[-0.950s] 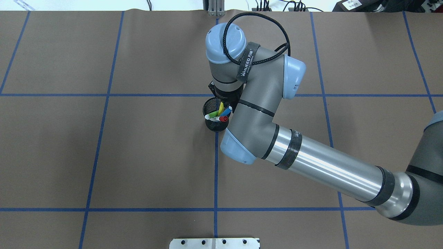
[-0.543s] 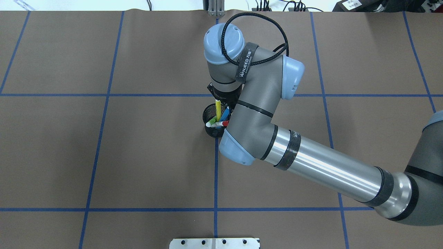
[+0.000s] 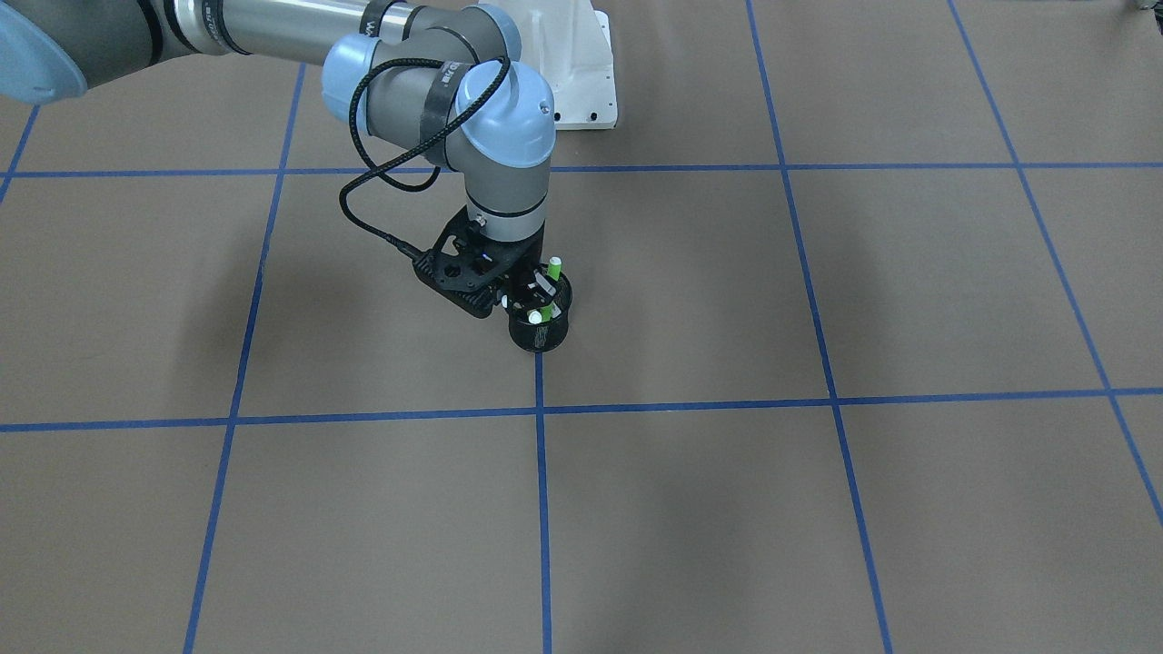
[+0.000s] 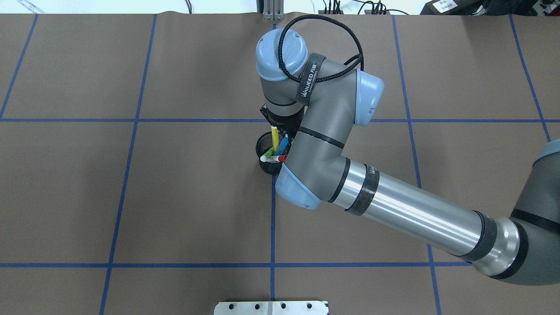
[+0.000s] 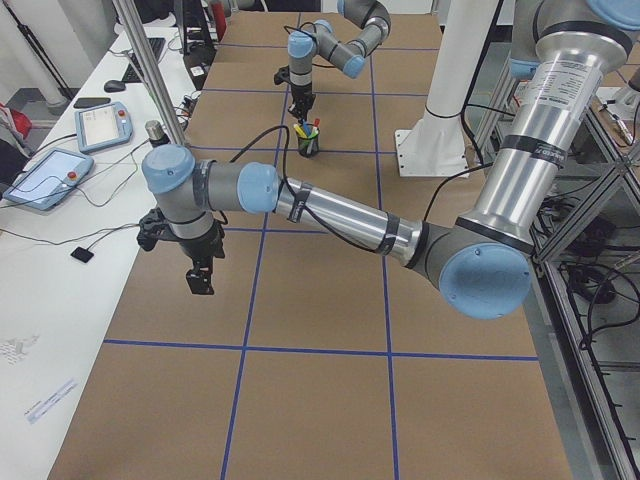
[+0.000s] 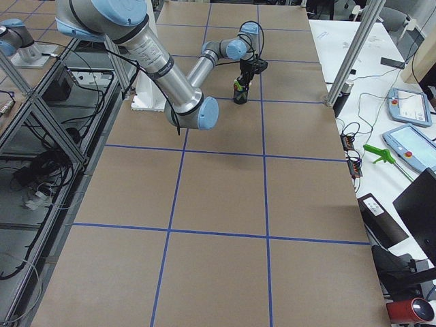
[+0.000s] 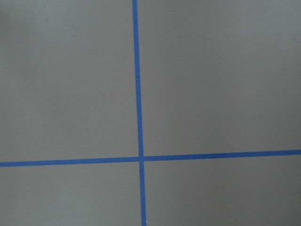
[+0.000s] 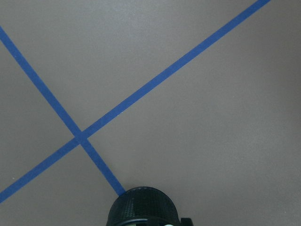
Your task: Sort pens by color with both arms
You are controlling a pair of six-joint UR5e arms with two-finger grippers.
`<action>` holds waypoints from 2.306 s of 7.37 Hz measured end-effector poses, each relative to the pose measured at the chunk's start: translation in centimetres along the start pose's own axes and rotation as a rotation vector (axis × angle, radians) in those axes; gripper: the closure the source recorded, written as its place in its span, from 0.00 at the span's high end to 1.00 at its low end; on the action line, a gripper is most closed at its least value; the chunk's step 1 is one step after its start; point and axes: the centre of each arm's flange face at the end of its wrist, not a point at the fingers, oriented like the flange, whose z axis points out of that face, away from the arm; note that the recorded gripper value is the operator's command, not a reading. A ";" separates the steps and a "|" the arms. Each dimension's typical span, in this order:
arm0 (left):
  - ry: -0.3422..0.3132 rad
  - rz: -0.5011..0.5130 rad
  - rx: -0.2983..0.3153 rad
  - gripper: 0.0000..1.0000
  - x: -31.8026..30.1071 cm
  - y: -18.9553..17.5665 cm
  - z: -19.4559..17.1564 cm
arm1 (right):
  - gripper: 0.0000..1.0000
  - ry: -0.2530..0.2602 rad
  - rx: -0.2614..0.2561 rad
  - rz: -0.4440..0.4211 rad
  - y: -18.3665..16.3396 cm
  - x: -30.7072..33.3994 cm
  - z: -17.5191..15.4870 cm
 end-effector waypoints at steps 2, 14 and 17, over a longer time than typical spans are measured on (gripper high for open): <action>0.010 -0.044 0.009 1.00 4.7 -1.1 -1.8 | 0.16 -0.029 0.008 0.005 -0.4 -0.9 -1.9; 0.154 -0.323 -0.050 1.00 40.6 4.8 1.4 | 0.15 0.011 0.091 0.027 -9.8 2.4 -11.6; 0.150 -0.496 -0.035 1.00 51.6 8.5 3.7 | 0.16 0.154 -0.037 -0.097 -19.9 4.9 -12.5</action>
